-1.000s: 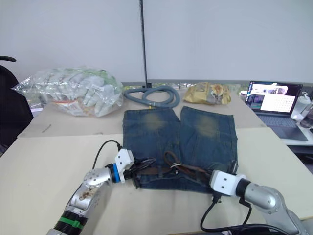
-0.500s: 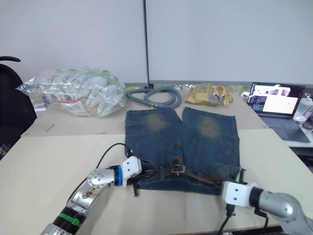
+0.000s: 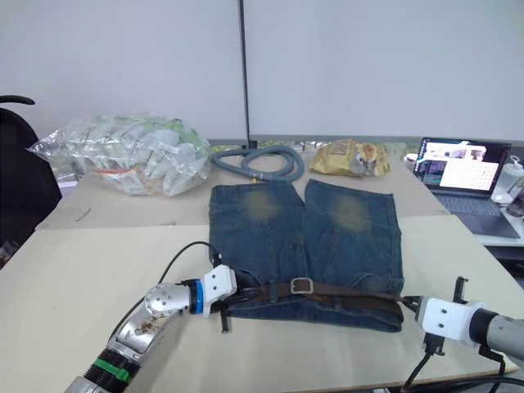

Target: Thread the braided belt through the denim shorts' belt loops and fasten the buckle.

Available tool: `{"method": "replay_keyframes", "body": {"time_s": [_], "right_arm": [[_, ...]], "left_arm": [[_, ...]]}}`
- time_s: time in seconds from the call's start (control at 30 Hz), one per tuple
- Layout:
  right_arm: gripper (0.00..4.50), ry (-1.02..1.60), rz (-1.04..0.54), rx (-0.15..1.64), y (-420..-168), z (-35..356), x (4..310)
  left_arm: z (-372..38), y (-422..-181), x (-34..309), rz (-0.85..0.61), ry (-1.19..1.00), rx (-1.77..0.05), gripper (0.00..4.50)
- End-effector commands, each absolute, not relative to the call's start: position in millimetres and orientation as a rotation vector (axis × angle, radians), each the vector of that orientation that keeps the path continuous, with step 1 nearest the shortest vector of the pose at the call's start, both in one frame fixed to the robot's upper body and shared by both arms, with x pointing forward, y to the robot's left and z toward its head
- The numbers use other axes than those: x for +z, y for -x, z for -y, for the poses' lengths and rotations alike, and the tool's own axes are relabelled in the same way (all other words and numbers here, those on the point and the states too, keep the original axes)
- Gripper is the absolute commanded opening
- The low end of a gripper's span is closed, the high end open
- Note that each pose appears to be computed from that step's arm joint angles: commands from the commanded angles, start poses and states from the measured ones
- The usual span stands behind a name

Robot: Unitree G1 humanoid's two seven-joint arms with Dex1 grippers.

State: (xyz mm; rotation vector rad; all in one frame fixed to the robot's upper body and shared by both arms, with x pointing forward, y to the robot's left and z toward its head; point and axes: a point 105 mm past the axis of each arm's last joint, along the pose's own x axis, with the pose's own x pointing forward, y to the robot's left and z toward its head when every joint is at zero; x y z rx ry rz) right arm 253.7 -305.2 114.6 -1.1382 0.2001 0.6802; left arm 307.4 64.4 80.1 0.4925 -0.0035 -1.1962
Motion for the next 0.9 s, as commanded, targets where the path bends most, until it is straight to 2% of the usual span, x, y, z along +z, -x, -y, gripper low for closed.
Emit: {"method": "replay_keyframes", "body": {"time_s": [0.03,0.07,0.2,0.37,0.5,0.6,0.67,0.8,0.83,0.9], "right_arm": [[0.00,1.073,-0.153,0.550,-262,317,135],[0.00,1.026,-0.159,0.564,-260,315,134],[1.39,0.820,-0.202,0.598,-249,314,125],[3.14,0.680,-0.275,0.551,-238,339,122],[4.49,0.607,-0.279,0.539,-236,349,125],[4.50,0.490,-0.235,0.560,-239,342,131],[4.50,0.399,-0.196,0.582,-240,335,133],[4.50,0.317,-0.190,0.611,-241,327,128],[4.50,0.302,-0.188,0.612,-242,326,127],[4.50,0.287,-0.193,0.624,-243,324,123]], "left_arm": [[-72,-304,63,-0.064,-0.475,-1.177,0.02],[-73,-305,66,-0.049,-0.458,-1.167,0.02],[-74,-303,88,0.032,-0.364,-1.147,0.00],[-88,-302,125,0.116,-0.165,-1.073,0.00],[-107,-296,143,0.134,-0.064,-1.047,1.13],[-128,-292,145,0.109,-0.068,-1.006,2.13],[-150,-290,134,0.043,-0.105,-0.950,2.84],[-169,-282,118,-0.040,-0.201,-0.922,4.23],[-171,-279,112,-0.067,-0.231,-0.921,4.48],[-172,-276,107,-0.094,-0.253,-0.901,4.48]]}}
